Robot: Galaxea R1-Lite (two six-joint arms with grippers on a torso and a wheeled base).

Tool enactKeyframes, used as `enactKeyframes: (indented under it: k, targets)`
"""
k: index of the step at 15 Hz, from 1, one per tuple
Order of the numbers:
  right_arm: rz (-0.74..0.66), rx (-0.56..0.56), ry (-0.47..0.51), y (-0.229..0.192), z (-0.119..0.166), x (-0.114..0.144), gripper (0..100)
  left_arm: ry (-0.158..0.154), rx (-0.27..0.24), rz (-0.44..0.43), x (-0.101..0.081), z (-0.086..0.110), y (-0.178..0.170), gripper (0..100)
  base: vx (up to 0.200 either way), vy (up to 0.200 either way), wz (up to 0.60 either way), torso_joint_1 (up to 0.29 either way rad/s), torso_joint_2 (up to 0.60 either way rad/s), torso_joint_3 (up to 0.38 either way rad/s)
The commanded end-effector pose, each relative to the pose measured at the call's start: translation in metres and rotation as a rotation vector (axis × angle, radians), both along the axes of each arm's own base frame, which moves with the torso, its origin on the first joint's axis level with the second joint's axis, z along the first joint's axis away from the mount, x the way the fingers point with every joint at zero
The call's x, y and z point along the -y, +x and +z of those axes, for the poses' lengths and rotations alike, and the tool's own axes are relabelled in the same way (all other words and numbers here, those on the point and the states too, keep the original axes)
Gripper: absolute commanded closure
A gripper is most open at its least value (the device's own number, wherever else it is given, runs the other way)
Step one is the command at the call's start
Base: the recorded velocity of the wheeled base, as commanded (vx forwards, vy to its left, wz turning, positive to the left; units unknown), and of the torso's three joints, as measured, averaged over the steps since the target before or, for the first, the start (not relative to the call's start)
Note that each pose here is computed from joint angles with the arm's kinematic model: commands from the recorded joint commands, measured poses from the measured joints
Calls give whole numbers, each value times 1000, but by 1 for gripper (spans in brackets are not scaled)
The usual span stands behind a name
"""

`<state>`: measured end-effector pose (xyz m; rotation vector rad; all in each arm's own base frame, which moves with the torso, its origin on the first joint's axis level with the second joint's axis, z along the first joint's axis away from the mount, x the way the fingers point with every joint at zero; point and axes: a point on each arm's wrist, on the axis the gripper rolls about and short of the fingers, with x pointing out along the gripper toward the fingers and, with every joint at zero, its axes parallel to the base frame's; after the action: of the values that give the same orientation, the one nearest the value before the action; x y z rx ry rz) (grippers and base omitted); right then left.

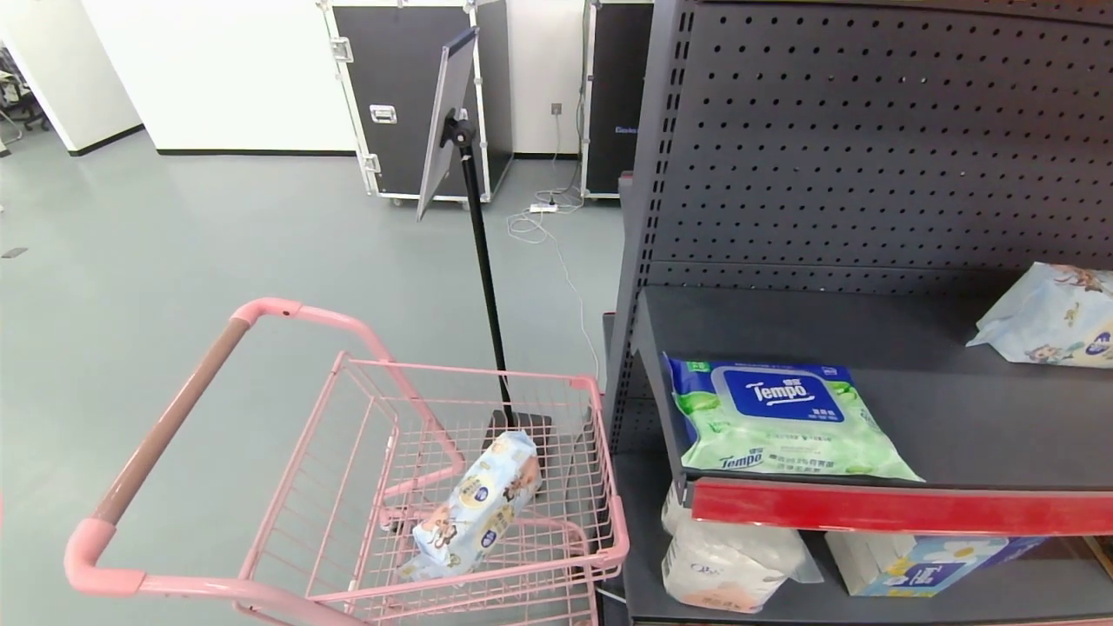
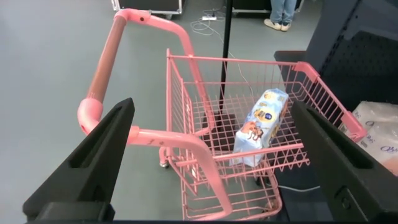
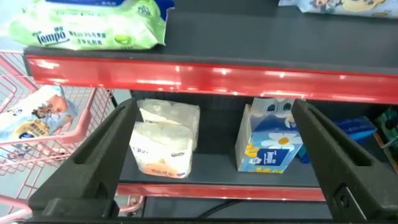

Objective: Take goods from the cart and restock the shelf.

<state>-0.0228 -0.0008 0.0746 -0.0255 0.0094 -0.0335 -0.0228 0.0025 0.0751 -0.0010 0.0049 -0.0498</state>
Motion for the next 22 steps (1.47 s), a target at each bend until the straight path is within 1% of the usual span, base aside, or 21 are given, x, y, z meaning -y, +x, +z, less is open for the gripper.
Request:
enactKeyframes:
  k: [1, 13, 22]
  targets:
    - [0, -2, -1, 0, 0, 0, 0, 0, -1, 1, 0, 0, 0, 0, 0, 0, 0, -134, 364, 203]
    - [0, -2, 1, 0, 0, 0, 0, 0, -1, 1, 0, 0, 0, 0, 0, 0, 0, -141, 371, 227]
    - [0, -2, 1, 0, 0, 0, 0, 0, 0, 1, 0, 0, 0, 0, 0, 0, 0, -170, 532, 362]
